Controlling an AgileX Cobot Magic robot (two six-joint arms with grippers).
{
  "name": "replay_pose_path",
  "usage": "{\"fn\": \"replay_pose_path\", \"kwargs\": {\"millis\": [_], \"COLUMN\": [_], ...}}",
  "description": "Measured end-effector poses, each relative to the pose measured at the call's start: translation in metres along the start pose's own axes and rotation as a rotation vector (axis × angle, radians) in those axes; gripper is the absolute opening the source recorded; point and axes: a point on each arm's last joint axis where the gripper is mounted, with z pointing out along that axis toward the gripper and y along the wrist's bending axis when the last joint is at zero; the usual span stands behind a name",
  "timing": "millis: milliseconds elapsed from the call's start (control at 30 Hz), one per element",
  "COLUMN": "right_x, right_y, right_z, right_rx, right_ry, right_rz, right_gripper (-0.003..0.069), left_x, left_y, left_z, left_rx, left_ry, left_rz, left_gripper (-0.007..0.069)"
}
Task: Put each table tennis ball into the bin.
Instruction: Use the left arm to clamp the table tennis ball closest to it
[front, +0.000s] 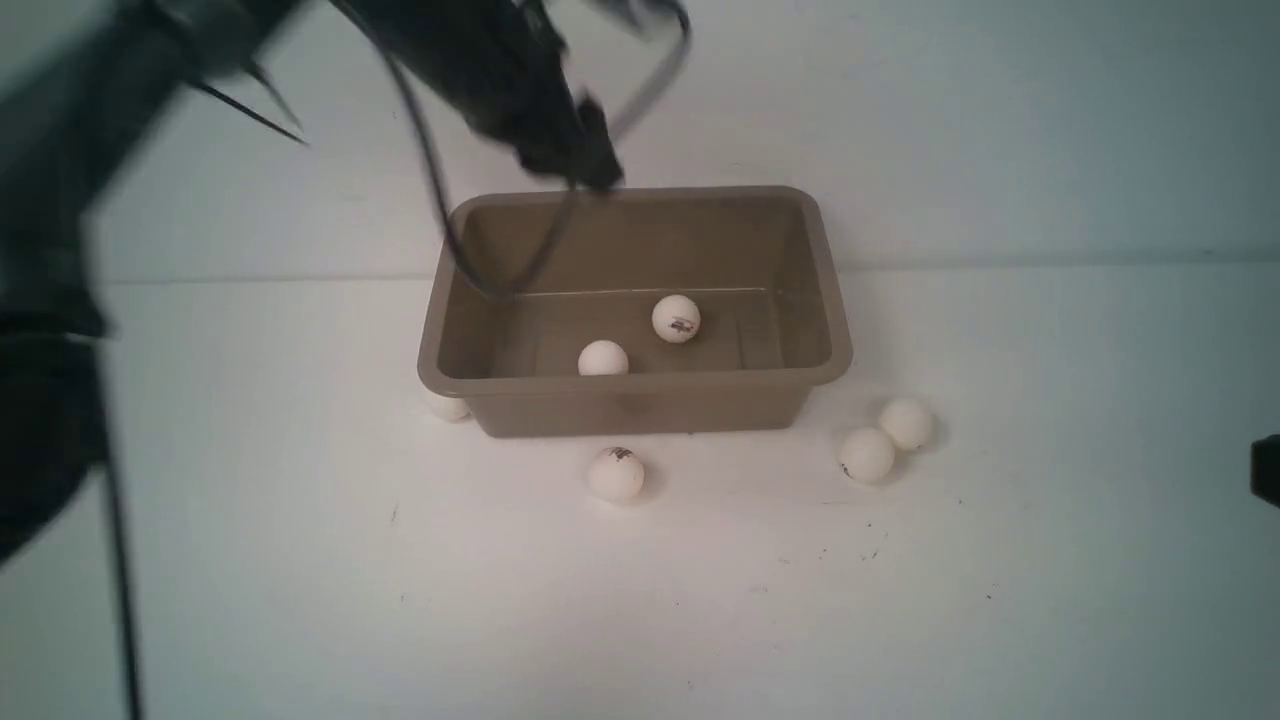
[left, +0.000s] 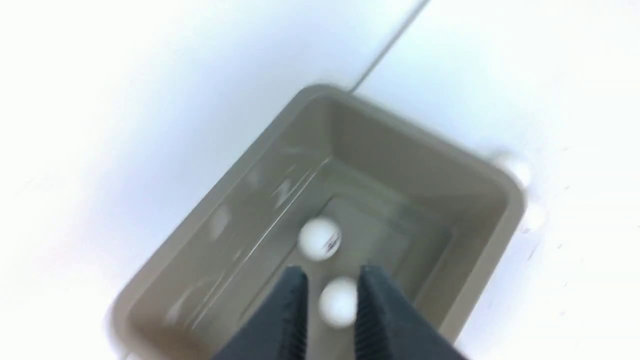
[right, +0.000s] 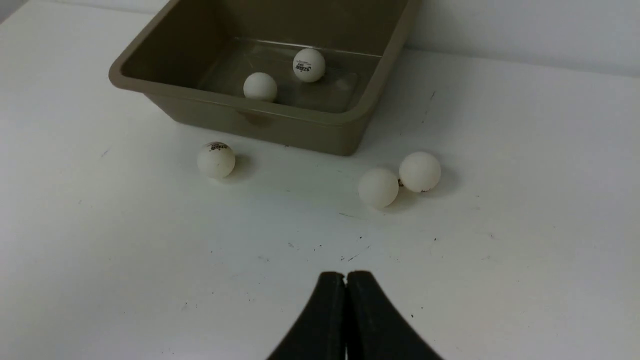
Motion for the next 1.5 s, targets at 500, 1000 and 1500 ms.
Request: {"fn": "replay_pose_path", "kwargs": {"millis": [500,1000,1500], "right_x": [-0.002,0.0,0.006], "right_y": [-0.001,0.0,0.003], "right_z": [0.0,0.0,0.0], "right_rx": [0.015,0.0,-0.035], "right_ry": [-0.023,0.003,0.057], "right_rz": [-0.001,0.0,0.005], "right_gripper": [-0.001,-0.001,-0.001], "left_x": [0.18,0.304,0.352], "left_y": [-0.016,-0.005,0.028], "left_z": [-0.05,0.012,0.072], "left_rx": [0.076,-0.166,-0.06], "left_ry": [-0.1,-0.242,-0.311], "left_rz": [-0.054,-0.127,0.142], "left_gripper": [0.009,0.009,0.0308]}}
